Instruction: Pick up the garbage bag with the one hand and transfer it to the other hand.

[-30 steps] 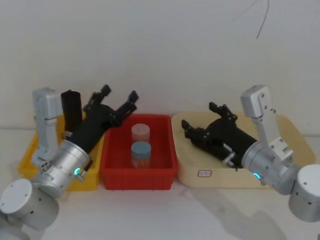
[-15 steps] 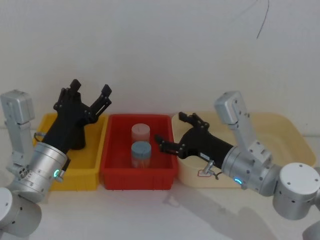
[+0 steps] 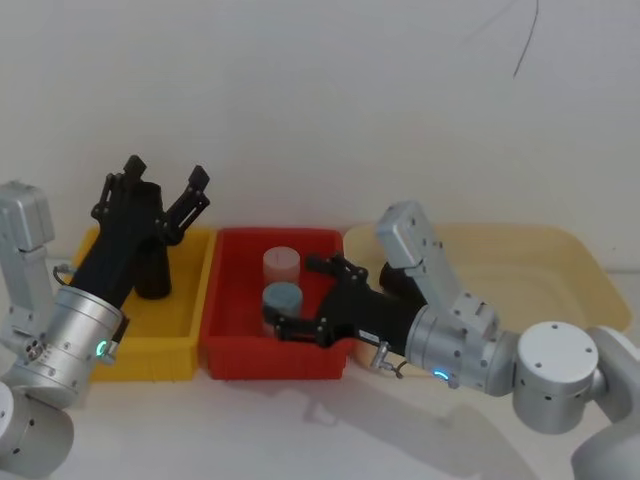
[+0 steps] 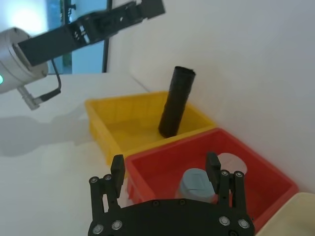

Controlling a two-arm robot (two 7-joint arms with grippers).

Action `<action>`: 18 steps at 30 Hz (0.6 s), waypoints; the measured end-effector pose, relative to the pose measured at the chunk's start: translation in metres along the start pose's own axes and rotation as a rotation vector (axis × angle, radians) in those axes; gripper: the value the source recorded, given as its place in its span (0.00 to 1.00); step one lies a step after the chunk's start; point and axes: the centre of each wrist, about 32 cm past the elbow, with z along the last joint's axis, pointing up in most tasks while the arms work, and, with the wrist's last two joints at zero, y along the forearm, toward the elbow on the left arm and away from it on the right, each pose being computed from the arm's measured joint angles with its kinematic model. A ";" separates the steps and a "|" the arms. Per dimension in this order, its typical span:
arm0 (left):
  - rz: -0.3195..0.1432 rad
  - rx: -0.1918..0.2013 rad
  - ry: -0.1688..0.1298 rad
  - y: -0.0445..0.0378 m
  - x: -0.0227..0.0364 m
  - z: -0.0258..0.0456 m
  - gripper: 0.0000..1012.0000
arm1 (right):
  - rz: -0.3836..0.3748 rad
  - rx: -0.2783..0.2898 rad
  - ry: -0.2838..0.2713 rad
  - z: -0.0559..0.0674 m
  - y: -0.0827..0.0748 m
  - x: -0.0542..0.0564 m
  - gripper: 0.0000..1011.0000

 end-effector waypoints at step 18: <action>0.008 -0.008 -0.008 0.0020 0.0008 0.0021 0.99 | -0.044 -0.044 0.021 -0.012 0.012 0.014 0.99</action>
